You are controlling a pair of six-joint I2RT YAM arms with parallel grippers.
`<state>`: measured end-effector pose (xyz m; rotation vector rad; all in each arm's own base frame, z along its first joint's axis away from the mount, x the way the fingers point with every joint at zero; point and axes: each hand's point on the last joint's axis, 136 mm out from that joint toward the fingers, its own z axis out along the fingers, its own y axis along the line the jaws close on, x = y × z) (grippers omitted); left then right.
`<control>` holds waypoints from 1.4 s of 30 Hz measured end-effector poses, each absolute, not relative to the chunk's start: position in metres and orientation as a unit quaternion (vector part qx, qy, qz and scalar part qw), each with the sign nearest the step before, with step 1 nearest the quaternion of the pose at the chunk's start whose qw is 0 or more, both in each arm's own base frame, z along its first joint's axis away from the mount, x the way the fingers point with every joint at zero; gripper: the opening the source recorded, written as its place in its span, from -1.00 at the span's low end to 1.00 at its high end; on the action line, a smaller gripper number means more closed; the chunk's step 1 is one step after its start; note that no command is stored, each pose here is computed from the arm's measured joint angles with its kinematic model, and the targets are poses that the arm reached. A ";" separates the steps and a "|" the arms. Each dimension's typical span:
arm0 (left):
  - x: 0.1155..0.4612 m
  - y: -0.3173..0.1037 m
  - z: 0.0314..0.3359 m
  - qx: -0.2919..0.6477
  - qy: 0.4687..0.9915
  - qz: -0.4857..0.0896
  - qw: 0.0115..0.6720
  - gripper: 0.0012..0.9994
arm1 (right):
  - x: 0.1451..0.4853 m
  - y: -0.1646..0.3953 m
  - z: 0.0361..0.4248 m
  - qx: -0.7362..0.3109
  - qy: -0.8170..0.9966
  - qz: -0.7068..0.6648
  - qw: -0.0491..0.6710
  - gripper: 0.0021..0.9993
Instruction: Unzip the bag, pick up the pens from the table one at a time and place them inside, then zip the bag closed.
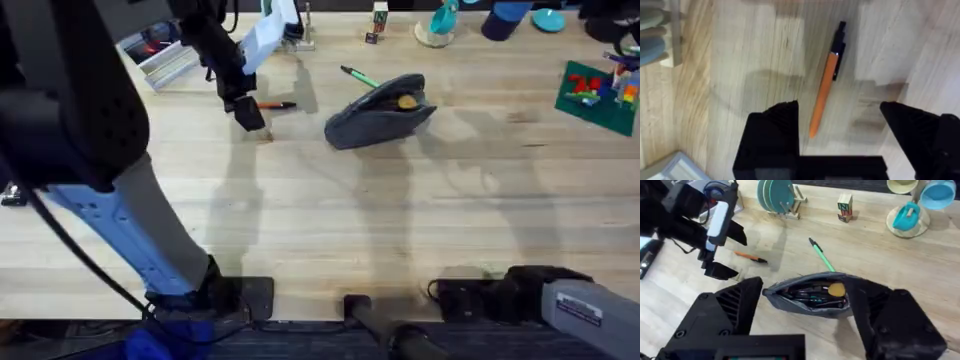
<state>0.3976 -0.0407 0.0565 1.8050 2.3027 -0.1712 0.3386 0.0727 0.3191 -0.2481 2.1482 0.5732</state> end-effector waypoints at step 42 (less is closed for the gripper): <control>0.408 -0.039 0.039 0.619 0.777 -0.053 0.102 -0.92 | 0.335 0.073 0.314 -0.096 0.870 0.232 0.424 0.99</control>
